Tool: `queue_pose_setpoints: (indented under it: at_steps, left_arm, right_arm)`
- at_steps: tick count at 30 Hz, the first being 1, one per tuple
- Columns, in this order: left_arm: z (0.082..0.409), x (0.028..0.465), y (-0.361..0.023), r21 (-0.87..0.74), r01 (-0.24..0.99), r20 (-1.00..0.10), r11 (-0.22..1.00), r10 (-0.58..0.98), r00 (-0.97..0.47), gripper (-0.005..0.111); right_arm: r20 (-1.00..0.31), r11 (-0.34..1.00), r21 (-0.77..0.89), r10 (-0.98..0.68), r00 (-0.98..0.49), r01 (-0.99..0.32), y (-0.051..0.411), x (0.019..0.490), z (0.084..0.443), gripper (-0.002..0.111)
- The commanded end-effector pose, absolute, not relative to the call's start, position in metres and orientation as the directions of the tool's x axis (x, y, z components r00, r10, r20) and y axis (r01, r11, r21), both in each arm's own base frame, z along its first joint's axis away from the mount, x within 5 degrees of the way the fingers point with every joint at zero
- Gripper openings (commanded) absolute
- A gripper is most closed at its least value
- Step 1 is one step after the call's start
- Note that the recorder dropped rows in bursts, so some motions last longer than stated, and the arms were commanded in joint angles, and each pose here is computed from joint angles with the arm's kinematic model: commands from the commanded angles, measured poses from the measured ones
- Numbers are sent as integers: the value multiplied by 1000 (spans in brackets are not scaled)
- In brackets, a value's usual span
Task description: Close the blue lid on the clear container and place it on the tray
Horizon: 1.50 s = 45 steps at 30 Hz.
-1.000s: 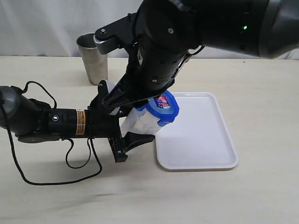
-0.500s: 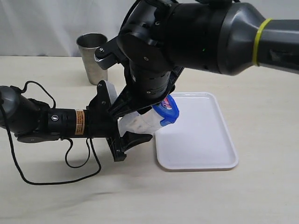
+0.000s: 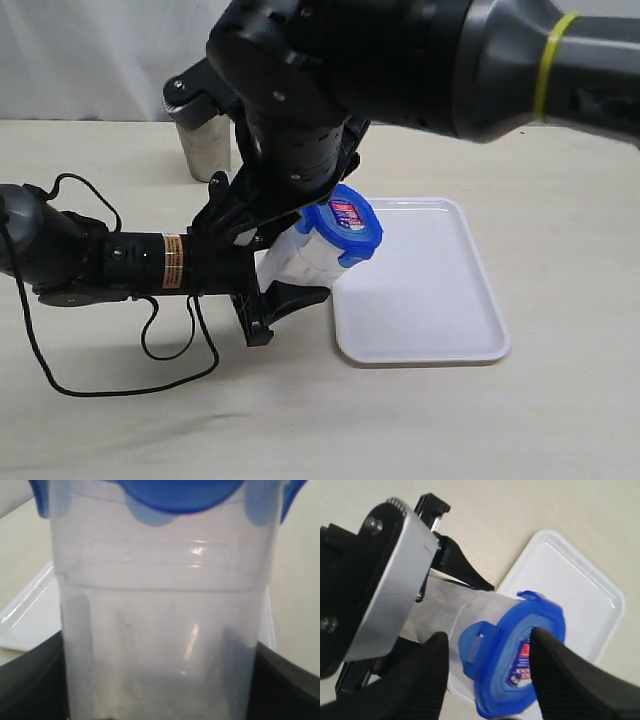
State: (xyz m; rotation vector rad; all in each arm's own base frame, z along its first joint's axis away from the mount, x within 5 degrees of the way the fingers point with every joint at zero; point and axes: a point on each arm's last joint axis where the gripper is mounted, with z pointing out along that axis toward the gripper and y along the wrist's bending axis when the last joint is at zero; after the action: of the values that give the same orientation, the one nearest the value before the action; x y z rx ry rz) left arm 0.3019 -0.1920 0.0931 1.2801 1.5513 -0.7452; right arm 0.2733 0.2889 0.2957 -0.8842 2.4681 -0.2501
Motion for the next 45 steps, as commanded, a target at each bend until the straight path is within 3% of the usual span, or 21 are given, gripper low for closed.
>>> queue_pose_setpoints:
  at_steps: [1, 4, 8, 14, 26, 32, 38, 45]
  left_arm:
    - [98, 302, -194, 124, 960, -935, 251, 352, 28, 0]
    - [105, 299, -197, 118, 966, -961, 229, 270, 54, 0]
    - [115, 296, -200, 112, 973, -983, 201, 165, 79, 0]
    - [117, 295, -200, 113, 975, -986, 194, 145, 85, 0]
    - [118, 299, -200, 130, 965, -985, 228, 139, 100, 0]
    - [118, 299, -200, 130, 965, -985, 228, 139, 100, 0]
    - [118, 299, -200, 130, 965, -985, 228, 139, 100, 0]
    - [119, 302, -199, 119, 956, -988, 269, 126, 88, 0]
  right_arm:
    - [-477, 799, -333, -600, -642, -500, 263, 266, 343, 49]
    - [-535, 803, -330, -592, -603, -496, 243, 255, 373, 42]
    - [-644, 802, -316, -574, -506, -508, 210, 227, 398, 4]
    - [-837, 755, -292, -499, -225, -588, 163, 175, 396, 4]
    - [-983, 782, -146, -181, 3, -606, 63, 80, 380, 4]
    - [-991, 790, -129, -116, 60, -599, 29, 51, 342, 4]
    - [-991, 805, -71, 12, 135, -590, -3, 25, 333, 4]
    - [-998, 846, -29, -52, -29, -533, -12, 27, 304, 4]
